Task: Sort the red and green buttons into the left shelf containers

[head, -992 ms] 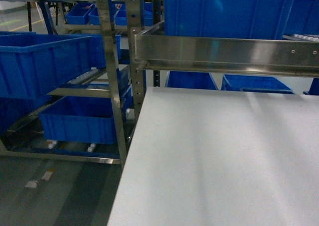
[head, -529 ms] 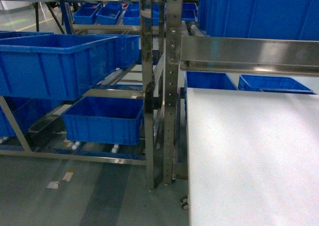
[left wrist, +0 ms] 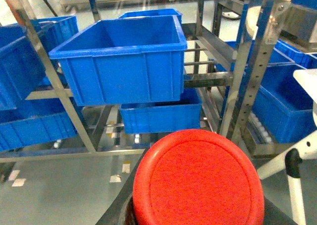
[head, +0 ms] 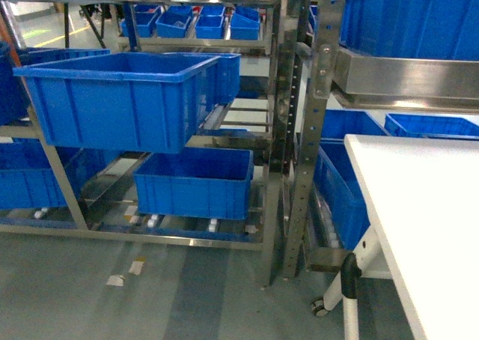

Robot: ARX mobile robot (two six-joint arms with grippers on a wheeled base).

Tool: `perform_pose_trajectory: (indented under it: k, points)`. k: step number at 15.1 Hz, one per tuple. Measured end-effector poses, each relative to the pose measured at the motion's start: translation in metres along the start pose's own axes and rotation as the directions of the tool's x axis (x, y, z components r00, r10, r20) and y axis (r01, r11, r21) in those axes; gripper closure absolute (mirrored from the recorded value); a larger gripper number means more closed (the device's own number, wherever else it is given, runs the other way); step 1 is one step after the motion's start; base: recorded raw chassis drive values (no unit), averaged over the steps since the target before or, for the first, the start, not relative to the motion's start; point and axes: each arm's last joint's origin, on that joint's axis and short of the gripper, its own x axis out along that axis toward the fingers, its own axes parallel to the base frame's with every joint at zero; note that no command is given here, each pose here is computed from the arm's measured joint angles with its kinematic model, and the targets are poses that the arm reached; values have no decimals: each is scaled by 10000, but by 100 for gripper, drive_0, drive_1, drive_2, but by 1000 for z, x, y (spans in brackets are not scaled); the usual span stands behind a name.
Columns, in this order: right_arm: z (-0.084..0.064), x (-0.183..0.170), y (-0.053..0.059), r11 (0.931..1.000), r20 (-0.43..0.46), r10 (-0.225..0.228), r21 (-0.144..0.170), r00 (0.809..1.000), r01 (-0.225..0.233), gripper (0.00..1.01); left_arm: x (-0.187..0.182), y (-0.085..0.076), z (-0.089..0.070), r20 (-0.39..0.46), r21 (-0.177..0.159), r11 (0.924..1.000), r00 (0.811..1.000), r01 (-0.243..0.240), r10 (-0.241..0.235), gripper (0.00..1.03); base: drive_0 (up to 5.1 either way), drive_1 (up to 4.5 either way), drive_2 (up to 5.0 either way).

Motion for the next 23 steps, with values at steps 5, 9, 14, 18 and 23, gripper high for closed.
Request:
perform_pose_trajectory:
  k: [5,9,14,18,23]
  points:
    - [0,0,0,10000,19,-8,-14,10000,8,75,0,0,0,41,-5,10000,10000,-9,9,78,-489,247,247]
    - [0,0,0,10000,16,-4,-9,10000,4,75,0,0,0,26,-3,10000,10000,-5,5,78,-489,247,247]
    - [0,0,0,10000,12,-7,-7,10000,7,75,0,0,0,23,-2,10000,10000,-5,5,78,-495,241,241]
    - [0,0,0,10000,19,-8,-11,10000,8,75,0,0,0,45,-5,10000,10000,-5,5,78,-499,237,237]
    - [0,0,0,10000,5,-9,-2,10000,9,75,0,0,0,45,-6,10000,10000,-9,9,78,-499,237,237]
